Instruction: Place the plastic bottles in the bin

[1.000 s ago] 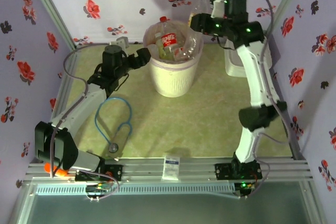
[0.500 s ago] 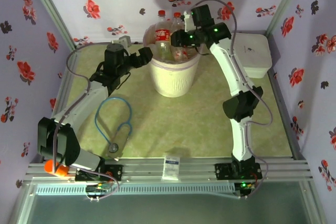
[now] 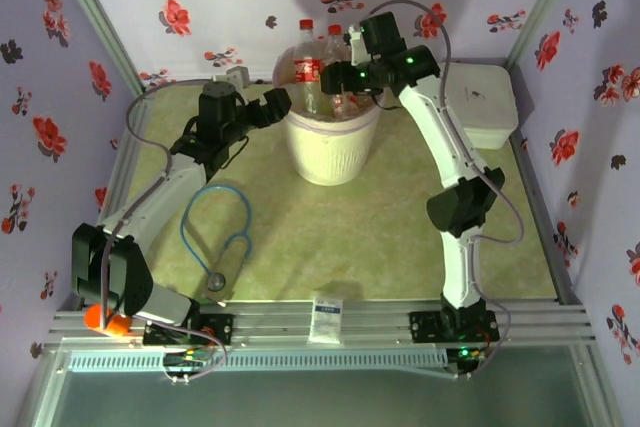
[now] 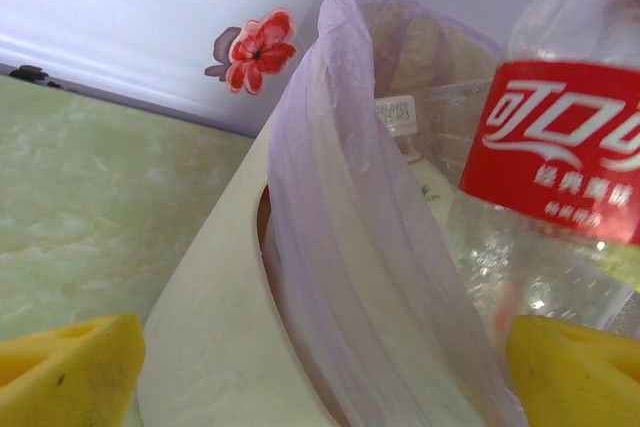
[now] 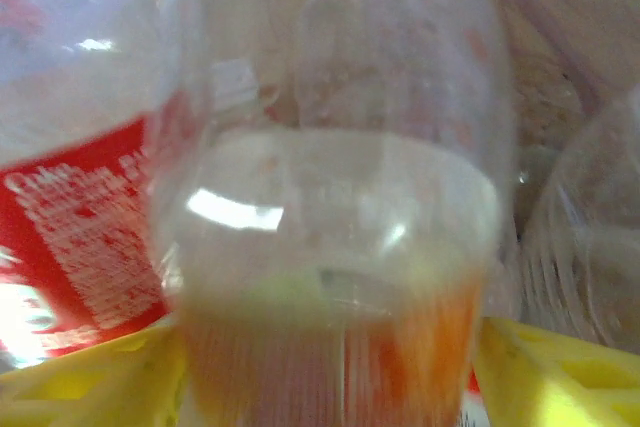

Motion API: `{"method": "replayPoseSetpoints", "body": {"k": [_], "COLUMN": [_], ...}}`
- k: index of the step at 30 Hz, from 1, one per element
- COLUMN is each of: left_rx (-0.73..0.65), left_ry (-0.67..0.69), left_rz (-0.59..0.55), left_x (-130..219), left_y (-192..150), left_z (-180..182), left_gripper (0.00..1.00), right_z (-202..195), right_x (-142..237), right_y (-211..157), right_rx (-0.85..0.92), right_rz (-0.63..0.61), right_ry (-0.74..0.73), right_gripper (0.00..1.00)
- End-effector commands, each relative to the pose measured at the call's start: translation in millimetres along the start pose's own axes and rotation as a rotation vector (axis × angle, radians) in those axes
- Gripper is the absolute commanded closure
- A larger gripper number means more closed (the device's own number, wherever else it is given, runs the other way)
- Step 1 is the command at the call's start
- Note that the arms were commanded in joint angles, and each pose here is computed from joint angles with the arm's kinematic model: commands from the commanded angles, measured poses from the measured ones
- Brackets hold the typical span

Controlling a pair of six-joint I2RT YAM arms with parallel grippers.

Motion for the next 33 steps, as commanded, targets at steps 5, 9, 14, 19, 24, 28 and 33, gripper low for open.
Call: {"method": "replayPoseSetpoints", "body": {"k": [5,9,14,19,24,28,33], "left_rx": [-0.085,-0.121,-0.124,-0.135,-0.17,-0.212,-0.263], "left_ry": [-0.026,-0.048,-0.117,-0.188,-0.175,-0.125,-0.026], "left_rz": [-0.071,-0.117,-0.145,-0.107,-0.054,-0.015,0.035], "left_x": [16,19,6,-22,-45,-58,-67], "left_y": [36,59,77,65,45,27,8], "left_z": [-24,-41,-68,-97,-104,-98,-80], "left_gripper": [0.05,0.05,0.09,0.16,0.25,0.34,0.42], "right_z": [-4,-8,-5,-9,-20,-22,-21], "right_x": [67,73,57,32,15,-2,-24], "right_y": [18,24,25,26,17,3,-18], "right_rx": [0.028,0.018,-0.009,-0.049,-0.081,-0.108,-0.153], "right_rz": [-0.124,-0.159,-0.171,-0.19,-0.19,-0.152,-0.093], "right_ry": [-0.103,-0.126,-0.093,-0.072,-0.095,-0.071,-0.024], "right_gripper": [0.17,0.19,0.28,0.39,0.46,0.49,0.5]}}
Point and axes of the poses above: each hand's point on the last joint's axis, 136 mm out from that joint toward the fingers, its own x axis back along the fingers, its own z axis along the line the jaws close on, y = z × x, the point moved 1 cm from there along x, back along the fingers, and after that the axes turned 4 degrees about x, right-handed, at the moved point
